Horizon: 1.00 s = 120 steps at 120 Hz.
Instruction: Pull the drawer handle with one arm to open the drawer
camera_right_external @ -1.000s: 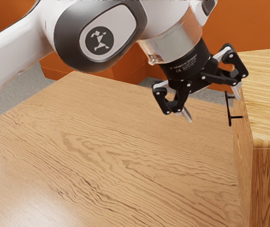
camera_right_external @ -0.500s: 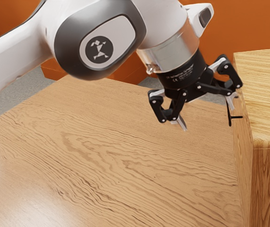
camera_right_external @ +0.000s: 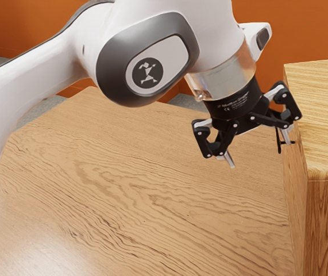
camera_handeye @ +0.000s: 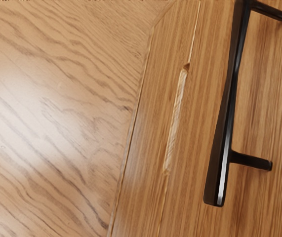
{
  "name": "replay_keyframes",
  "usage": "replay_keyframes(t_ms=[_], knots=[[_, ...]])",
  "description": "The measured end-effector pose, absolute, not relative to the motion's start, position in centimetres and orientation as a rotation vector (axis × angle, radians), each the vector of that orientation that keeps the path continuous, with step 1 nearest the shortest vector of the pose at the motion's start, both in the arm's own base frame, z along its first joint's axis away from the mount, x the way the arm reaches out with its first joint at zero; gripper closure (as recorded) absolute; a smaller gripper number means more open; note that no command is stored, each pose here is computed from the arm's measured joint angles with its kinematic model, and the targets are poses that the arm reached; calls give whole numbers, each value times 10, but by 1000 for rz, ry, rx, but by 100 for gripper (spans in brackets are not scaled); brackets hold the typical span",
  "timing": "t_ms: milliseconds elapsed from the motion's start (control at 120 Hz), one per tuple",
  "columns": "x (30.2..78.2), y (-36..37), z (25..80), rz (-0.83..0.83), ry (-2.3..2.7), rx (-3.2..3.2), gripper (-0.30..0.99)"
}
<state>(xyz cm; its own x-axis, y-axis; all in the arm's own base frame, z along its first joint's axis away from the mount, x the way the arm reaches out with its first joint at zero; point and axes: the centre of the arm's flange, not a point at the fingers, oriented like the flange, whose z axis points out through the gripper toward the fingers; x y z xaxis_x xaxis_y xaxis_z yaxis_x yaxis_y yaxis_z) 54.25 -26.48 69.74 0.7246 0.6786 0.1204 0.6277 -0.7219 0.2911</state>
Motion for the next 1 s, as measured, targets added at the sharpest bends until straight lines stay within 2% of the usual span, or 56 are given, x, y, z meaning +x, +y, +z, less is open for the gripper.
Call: replay_keyframes(t_ms=[475, 1000], knots=[[566, -226, 688, 303, 1144, 2667, 0], [584, -239, 687, 305, 1104, 2644, 0]])
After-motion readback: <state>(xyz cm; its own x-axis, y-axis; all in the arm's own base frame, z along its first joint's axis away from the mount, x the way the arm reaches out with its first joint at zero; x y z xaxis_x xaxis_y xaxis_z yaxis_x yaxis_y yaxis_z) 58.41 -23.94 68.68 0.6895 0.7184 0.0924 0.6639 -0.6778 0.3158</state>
